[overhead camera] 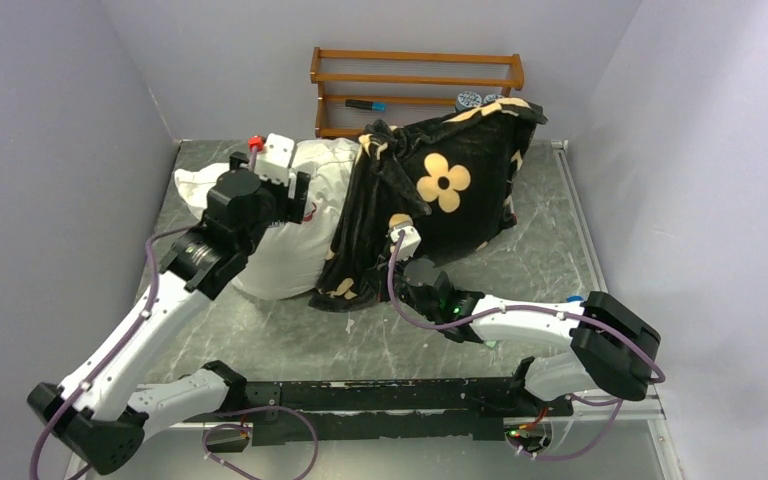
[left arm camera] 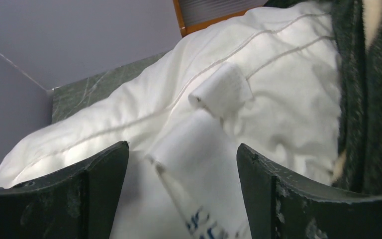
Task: Remove the pillowcase from the pillow
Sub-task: Remove the pillow from the pillowcase.
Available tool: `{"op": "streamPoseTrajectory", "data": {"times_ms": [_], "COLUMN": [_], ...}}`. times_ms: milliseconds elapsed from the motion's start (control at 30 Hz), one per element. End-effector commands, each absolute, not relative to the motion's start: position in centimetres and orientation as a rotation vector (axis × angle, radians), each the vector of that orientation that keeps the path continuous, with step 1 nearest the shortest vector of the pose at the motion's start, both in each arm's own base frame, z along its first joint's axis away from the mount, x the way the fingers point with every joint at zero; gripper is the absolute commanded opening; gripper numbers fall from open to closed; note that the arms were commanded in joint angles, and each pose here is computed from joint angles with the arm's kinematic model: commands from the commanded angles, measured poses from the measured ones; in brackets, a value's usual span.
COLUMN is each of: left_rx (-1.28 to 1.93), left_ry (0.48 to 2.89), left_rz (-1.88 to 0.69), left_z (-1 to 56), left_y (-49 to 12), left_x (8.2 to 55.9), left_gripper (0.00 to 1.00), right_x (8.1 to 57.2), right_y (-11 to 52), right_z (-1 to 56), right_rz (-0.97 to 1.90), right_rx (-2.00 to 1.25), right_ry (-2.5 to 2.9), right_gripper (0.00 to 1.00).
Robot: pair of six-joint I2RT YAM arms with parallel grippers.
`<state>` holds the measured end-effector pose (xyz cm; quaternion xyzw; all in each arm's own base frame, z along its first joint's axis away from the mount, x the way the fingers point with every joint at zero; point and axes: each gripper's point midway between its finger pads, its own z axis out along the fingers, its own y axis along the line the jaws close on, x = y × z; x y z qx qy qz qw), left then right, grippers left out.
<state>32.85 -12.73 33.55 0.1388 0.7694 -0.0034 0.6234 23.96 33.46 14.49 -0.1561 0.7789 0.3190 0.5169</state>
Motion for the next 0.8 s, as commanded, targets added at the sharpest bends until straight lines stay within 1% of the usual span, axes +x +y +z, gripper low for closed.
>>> {"op": "streamPoseTrajectory", "data": {"times_ms": [0,167,400,633,767], "left_rx": [0.262,0.197,-0.004,-0.109,-0.114], "left_ry": [1.777,1.858,1.981,2.035,1.986], "left_rz": [-0.035,-0.134,-0.296,-0.402,-0.471], "left_z": [34.8,33.9,28.5,23.8,22.8], "left_y": [-11.0,-10.4,-9.8,-11.1,-12.2], "left_x": [30.1,26.9,23.0,22.8,23.5], "left_gripper": [0.85,0.87,0.87,0.89,0.91], "right_x": [24.6,24.8,24.7,24.8,25.1], "right_y": [33.3,33.6,34.1,34.7,34.7], "right_z": [16.8,16.9,15.9,15.8,15.9], "right_rz": [0.771,0.756,0.769,0.771,0.755], "right_rx": [-0.346,-0.366,-0.374,-0.394,-0.396], "right_ry": [1.802,1.8,1.818,1.82,1.817], "right_gripper": [0.0,0.0,0.0,0.0,0.0]}}
